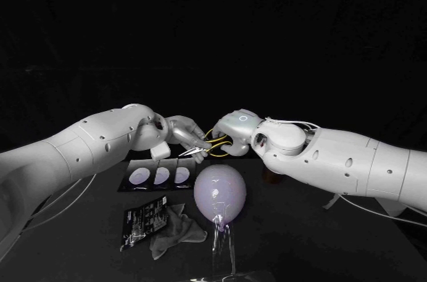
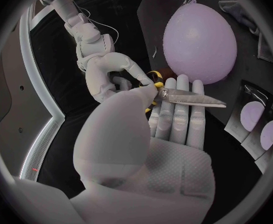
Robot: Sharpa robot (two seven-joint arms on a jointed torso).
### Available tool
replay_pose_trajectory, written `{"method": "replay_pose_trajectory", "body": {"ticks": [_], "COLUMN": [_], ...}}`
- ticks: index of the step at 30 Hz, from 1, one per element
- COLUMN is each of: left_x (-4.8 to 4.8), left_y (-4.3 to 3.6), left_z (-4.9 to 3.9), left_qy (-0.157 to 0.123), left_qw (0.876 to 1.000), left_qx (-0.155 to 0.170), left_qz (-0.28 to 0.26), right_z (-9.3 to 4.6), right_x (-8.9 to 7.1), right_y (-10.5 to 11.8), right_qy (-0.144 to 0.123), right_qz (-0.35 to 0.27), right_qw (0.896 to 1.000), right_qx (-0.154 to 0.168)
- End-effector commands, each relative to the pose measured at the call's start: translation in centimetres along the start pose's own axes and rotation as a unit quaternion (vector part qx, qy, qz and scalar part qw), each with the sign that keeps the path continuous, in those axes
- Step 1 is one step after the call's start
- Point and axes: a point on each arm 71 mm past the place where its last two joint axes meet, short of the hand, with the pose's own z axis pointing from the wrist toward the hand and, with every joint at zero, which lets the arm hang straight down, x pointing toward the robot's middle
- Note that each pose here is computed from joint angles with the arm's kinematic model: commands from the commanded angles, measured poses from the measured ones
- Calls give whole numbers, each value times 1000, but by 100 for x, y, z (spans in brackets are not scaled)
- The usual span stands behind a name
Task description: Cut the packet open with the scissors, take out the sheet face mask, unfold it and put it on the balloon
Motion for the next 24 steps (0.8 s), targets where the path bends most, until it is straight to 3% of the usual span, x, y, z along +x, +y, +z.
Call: {"method": "replay_pose_trajectory", "body": {"ticks": [1,18,24], "left_x": [28,30,22], "left_y": [53,60,66], "left_z": [9,10,3], "left_qy": [10,11,8], "left_qw": [1000,999,1000], "left_qx": [-24,-28,-28], "left_qz": [12,12,11], "right_z": [-7,-40,-89], "right_x": [-70,-67,-125], "right_y": [19,101,81], "right_qy": [-18,-2,-39], "right_qz": [14,38,70], "right_qw": [1000,999,996], "right_qx": [-9,-31,-37]}}
